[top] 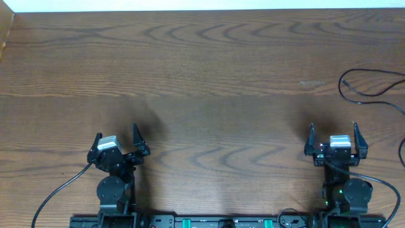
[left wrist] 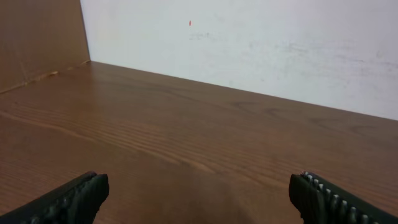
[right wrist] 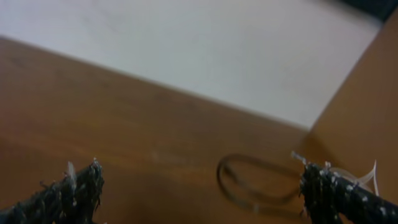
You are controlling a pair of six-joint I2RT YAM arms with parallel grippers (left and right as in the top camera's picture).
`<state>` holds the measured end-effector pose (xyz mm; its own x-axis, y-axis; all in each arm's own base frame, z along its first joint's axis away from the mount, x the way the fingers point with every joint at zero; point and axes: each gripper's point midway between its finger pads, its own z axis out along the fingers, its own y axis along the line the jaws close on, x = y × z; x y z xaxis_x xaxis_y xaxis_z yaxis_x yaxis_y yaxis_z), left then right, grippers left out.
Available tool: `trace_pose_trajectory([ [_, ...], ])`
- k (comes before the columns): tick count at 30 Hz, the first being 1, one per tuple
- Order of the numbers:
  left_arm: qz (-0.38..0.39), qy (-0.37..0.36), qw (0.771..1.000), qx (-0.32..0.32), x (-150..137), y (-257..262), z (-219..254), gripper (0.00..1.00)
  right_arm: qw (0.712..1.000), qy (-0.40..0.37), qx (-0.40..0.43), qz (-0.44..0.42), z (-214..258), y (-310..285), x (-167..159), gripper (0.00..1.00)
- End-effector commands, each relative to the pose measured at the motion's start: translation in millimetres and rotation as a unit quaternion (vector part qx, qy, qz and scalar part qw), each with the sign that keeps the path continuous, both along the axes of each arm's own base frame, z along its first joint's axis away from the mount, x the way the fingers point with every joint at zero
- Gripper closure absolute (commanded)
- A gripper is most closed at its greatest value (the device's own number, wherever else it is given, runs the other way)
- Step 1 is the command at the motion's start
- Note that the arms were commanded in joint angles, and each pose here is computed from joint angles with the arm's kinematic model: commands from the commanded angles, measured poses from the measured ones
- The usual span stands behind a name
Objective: Untangle cables
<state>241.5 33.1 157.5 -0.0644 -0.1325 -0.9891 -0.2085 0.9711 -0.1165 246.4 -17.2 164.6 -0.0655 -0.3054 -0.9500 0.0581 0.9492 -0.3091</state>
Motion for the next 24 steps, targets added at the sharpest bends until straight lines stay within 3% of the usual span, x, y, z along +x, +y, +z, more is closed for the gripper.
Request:
trace_pose_trajectory([
  [1, 0.005, 0.027, 1.0, 0.009, -1.0, 2.3, -17.6, 0.02, 1.0, 0.014, 0.021, -0.007, -8.1, -2.4, -1.0, 0.01],
  [24, 0.005, 0.027, 1.0, 0.009, -1.0, 2.3, -17.6, 0.02, 0.999, 0.013, 0.028, -0.004, -8.3, -1.3, -0.8, 0.01],
])
